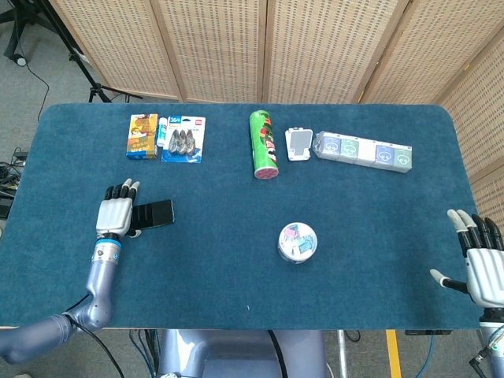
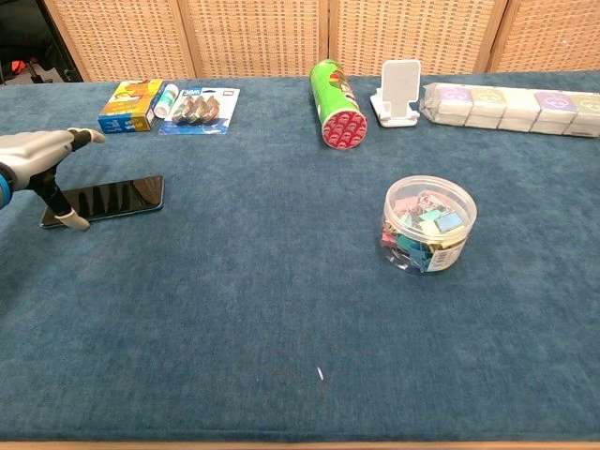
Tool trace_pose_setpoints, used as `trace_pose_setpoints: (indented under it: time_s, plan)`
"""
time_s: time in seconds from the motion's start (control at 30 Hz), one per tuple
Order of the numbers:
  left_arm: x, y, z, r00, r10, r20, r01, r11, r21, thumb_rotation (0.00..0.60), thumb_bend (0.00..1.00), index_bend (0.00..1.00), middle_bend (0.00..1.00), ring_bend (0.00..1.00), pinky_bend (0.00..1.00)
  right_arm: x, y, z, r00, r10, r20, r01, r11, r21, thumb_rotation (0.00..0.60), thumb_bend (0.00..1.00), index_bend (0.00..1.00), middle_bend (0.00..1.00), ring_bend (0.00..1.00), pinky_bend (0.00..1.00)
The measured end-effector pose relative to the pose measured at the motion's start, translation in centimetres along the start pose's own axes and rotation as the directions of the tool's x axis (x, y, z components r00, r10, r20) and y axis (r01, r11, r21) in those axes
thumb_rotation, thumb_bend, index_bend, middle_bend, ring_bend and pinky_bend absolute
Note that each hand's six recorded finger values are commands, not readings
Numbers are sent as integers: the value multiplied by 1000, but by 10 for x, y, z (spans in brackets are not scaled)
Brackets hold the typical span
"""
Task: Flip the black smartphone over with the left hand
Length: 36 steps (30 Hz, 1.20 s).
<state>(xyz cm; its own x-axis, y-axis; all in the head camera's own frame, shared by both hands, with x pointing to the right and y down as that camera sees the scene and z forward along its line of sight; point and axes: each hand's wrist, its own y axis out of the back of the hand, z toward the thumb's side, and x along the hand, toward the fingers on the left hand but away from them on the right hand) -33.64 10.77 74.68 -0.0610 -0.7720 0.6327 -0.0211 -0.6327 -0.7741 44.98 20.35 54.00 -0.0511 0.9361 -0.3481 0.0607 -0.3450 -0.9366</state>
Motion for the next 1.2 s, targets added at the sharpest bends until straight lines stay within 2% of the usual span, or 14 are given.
trace_pose_setpoints:
  time_s: [0.1,0.2,0.4,0.63,0.77,0.9,1.2]
  plan:
    - [3,-3,5,1000,-6,4,6,1000,7,600,63,6,0,2,71,0,0,0,1000,2,1,-2,1000,-2,600,0,0,0,0,0]
    - [5,-6,9,1000,0,7,0,1000,15,600,155,107,4,61,179,-1,-1,-1,1000,6,1,-6,1000,-4,600,0,0,0,0,0]
    - [8,-6,10,998,54,10,-55,998,35,600,339,353,204,236,333,-1,-1,-1,1000,8,0,-8,1000,-9,600,0,0,0,0,0]
    - [8,-10,7,996,79,28,-81,995,55,600,478,541,333,363,424,0,-2,0,1000,15,-4,-15,1000,-10,600,0,0,0,0,0]
    - [7,-13,5,996,79,41,-82,994,67,600,565,576,367,395,454,0,-3,1,1000,19,-4,-19,1000,-10,600,0,0,0,0,0]
    - [6,-16,4,997,45,58,-49,996,80,600,651,593,391,419,455,0,-3,0,1000,22,-3,-22,1000,-12,600,0,0,0,0,0]
    - [-4,-2,1,985,-61,163,36,989,147,600,677,593,392,420,455,0,-3,0,1000,25,-2,-25,1000,-15,600,0,0,0,0,0]
